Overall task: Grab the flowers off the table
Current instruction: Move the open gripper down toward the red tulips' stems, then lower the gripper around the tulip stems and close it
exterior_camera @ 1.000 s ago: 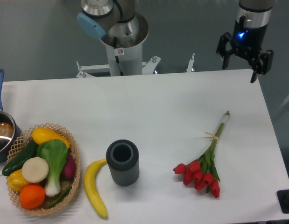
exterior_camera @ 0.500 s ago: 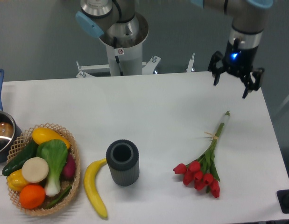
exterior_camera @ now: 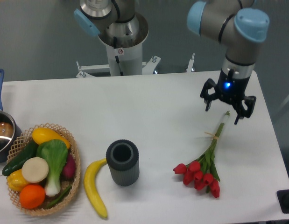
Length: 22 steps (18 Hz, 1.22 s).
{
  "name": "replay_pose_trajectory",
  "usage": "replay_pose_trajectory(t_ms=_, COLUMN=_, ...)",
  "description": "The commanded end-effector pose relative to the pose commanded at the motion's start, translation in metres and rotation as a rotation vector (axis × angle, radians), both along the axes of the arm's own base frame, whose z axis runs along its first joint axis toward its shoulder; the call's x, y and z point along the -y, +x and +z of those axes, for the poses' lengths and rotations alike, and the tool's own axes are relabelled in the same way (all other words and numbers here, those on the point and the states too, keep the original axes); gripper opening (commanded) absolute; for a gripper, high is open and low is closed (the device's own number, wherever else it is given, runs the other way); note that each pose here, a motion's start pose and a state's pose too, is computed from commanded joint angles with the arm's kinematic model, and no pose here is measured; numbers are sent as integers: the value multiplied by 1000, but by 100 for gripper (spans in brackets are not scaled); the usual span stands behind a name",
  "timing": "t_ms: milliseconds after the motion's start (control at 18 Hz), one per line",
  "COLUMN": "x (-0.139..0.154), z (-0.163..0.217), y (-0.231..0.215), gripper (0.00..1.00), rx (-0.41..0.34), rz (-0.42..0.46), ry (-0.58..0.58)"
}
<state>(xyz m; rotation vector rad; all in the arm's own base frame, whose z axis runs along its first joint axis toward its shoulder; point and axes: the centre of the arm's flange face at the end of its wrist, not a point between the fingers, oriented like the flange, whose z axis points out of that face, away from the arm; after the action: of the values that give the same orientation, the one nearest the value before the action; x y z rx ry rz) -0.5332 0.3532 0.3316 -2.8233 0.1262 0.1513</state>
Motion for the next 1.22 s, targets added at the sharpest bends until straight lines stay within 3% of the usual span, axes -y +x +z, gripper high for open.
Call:
replay_pose_trajectory(t_ms=556, x=-12, z=-74, y=-47, gripper=100, rx=156, rz=19, ry=4)
replay_pose_trajectory(t_ms=1222, x=-18, z=-124, y=-49, gripper=100, rx=210, rz=4, ry=-25)
